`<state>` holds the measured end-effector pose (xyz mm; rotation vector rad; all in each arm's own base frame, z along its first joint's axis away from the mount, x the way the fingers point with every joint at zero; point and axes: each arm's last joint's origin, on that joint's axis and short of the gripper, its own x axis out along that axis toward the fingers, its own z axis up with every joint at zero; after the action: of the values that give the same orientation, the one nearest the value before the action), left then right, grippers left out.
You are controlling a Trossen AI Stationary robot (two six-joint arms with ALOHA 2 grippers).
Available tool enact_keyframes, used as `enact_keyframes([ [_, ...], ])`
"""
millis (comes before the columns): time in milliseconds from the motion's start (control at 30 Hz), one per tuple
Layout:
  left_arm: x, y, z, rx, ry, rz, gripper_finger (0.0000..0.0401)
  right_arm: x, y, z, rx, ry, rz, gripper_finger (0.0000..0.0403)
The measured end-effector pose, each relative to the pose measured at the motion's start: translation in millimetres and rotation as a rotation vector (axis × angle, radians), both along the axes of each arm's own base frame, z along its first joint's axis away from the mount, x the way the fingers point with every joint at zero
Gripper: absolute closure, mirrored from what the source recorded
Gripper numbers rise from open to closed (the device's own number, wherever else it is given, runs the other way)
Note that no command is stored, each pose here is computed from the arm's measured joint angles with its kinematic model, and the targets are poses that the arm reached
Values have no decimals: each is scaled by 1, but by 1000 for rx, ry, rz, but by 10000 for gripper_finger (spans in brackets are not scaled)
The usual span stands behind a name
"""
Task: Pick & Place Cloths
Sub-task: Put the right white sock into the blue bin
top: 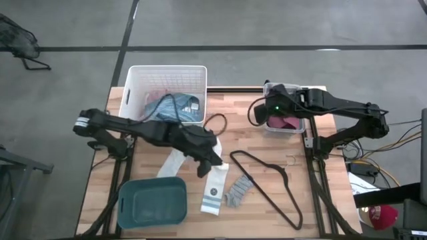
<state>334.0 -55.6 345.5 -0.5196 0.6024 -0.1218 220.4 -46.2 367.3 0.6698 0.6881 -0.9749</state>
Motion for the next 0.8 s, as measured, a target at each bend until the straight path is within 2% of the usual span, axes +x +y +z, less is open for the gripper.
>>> enact_keyframes([
  [100,9,0,-19,38,81,-31,324,6,3,3,-19,-54,33,62],
  [200,17,-2,-44,30,210,-80,295,12,7,6,-38,-102,91,57],
  [300,25,-3,-66,67,291,-117,264,17,12,8,-49,-142,121,52],
  [467,40,-5,-88,163,297,-145,225,19,16,9,-55,-157,134,49],
  [700,55,-8,-116,271,294,-224,220,19,18,9,-54,-164,142,70],
  [800,60,-8,-132,305,332,-206,220,20,19,10,-56,-177,144,81],
])
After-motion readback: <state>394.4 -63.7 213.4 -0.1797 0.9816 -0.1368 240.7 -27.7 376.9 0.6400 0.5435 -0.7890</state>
